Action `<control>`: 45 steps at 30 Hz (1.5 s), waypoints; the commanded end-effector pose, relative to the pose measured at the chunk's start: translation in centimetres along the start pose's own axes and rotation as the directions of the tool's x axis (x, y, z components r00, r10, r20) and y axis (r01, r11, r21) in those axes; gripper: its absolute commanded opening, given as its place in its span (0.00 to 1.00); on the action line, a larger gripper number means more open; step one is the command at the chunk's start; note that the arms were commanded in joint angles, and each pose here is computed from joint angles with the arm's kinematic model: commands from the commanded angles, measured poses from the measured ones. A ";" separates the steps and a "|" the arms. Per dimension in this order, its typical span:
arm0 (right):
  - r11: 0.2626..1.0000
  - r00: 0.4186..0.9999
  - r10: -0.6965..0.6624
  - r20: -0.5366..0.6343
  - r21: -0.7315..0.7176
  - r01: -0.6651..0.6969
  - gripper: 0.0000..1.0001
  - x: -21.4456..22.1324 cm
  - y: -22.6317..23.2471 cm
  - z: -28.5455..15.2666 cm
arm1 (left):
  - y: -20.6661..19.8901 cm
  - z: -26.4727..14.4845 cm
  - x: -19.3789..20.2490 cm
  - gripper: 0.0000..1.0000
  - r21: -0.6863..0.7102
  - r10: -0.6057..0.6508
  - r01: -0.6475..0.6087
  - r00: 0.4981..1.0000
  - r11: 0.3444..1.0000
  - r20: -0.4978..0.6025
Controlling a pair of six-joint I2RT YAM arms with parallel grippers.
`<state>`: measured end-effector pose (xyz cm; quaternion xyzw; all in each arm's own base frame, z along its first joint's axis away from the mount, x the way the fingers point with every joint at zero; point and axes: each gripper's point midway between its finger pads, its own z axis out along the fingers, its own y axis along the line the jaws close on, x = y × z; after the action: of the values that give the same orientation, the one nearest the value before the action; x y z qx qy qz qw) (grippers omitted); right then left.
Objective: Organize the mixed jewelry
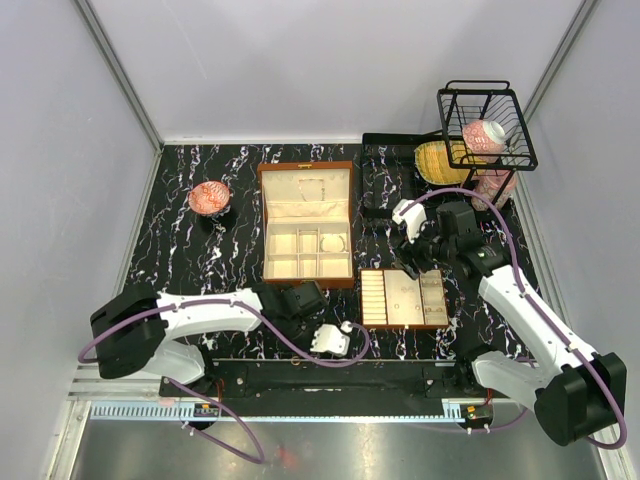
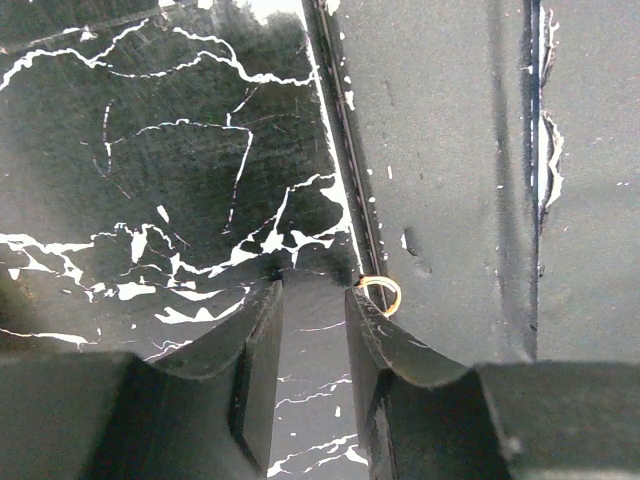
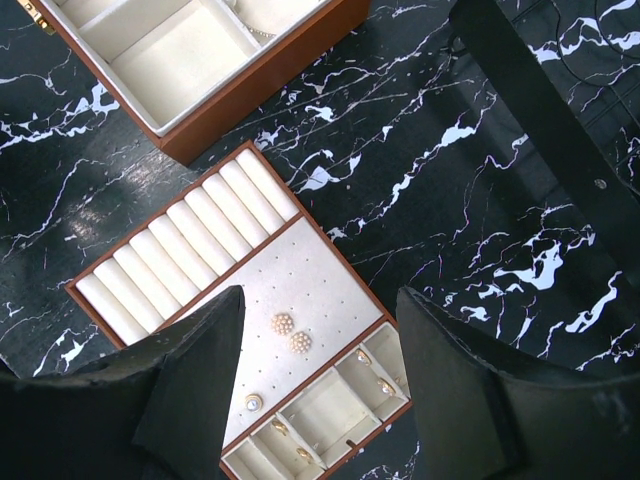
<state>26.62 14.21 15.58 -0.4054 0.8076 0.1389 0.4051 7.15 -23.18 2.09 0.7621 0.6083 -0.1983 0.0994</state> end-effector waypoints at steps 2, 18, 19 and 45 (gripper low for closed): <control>1.000 0.999 -0.009 0.052 0.006 0.009 0.68 -1.0 -0.2 -0.3 | -0.1 0.1 0.1 0.34 -0.027 0.006 -0.007 1.000 1.000 -0.011; 1.000 0.999 -0.008 0.043 -0.003 0.008 0.69 -0.8 -0.1 0.0 | -1.2 0.1 0.4 0.34 -0.021 0.014 -0.015 0.999 1.000 -0.036; 1.000 0.999 -0.007 0.041 -0.002 0.007 0.69 -0.8 -0.1 0.0 | -1.1 0.3 0.6 0.34 -0.026 0.013 -0.014 0.999 1.000 -0.048; 1.000 0.999 -0.012 0.041 0.018 0.011 0.69 -0.8 -0.4 -0.3 | 3.8 3.2 -1.2 0.33 -0.134 0.058 -0.076 0.990 0.988 -0.132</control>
<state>26.32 14.30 15.13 -0.4073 0.8083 0.1448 0.3997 8.33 -26.05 1.31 0.7751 0.6033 -0.1467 0.1170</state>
